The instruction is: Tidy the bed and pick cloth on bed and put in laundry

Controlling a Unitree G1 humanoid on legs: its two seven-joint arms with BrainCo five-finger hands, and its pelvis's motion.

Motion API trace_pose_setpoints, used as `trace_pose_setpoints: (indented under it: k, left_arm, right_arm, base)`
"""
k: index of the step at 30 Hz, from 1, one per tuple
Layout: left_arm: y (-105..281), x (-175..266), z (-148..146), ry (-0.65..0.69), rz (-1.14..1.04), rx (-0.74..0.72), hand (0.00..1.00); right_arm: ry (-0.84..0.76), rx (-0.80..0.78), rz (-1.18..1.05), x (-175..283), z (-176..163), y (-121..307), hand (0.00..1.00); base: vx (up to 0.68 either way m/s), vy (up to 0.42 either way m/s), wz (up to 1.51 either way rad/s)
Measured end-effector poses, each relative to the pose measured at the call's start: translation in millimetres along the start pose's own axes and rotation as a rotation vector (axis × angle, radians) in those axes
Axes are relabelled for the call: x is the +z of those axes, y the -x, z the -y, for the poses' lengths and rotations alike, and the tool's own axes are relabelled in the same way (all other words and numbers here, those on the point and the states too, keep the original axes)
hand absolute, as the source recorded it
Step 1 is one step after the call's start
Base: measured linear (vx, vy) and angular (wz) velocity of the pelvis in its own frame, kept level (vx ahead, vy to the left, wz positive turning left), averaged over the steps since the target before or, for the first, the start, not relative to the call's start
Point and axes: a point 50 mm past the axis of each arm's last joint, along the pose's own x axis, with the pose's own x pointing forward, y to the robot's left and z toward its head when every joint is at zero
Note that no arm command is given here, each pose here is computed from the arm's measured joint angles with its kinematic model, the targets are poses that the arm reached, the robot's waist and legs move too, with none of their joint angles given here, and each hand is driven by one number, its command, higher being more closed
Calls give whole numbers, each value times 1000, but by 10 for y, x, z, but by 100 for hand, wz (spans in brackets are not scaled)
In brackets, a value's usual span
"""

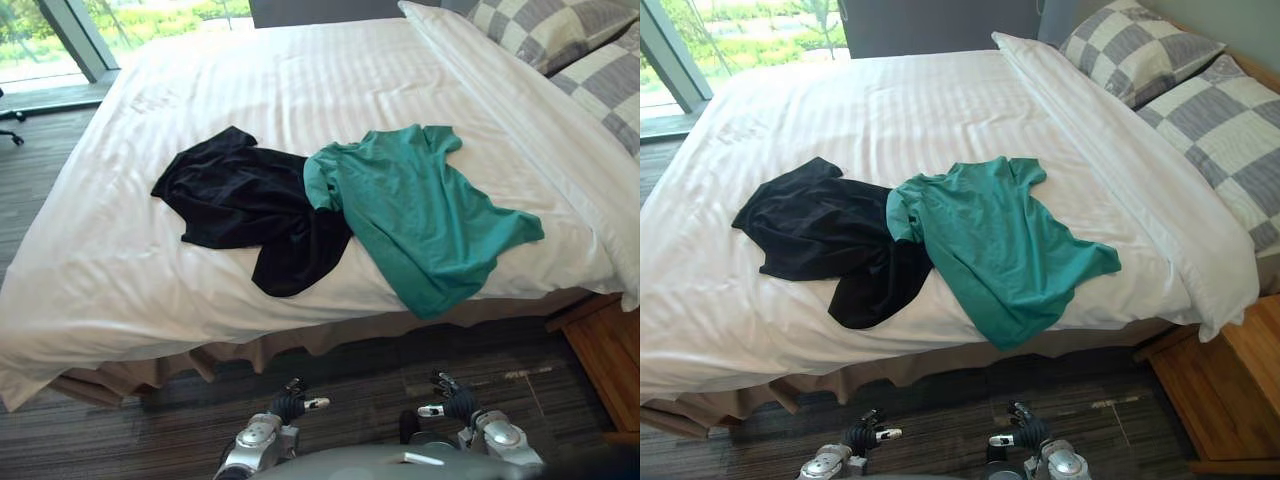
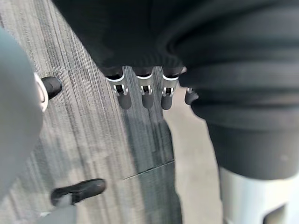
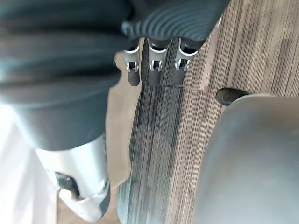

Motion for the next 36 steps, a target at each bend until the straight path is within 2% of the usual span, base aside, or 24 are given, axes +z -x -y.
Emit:
trace_pose_setpoints:
  k: [5, 13, 17, 23, 26, 31, 36]
  left_arm:
    - [-9, 43, 77, 58, 32, -21, 0]
    - [12, 16, 29, 157, 45, -15, 0]
    - [25, -48, -10, 137, -1, -9, 0]
    - [-6, -56, 72, 25, -62, -62, 0]
    - [-13, -28, -20, 8, -70, -41, 0]
    - [-34, -15, 120, 25, -42, -64, 0]
    - [-32, -14, 118, 64, -32, -45, 0]
  right_arm:
    - [-27, 21, -16, 51, -10, -31, 0]
    - [-32, 37, -17, 45, -53, -45, 0]
    - [-70, 30, 2, 30, -105, -46, 0]
    - [-132, -55, 102, 134, 43, -16, 0]
    - [-184, -31, 120, 90, -127, -24, 0]
    - [-186, -60, 124, 109, -7, -13, 0]
    - [-293, -110, 46, -4, 18, -8, 0]
  base:
    - [-67, -18, -13]
    - [-4, 4, 12]
    - [61, 44, -8]
    - [124, 40, 17]
    - [99, -74, 53]
    - [68, -21, -5]
    - [-20, -7, -9]
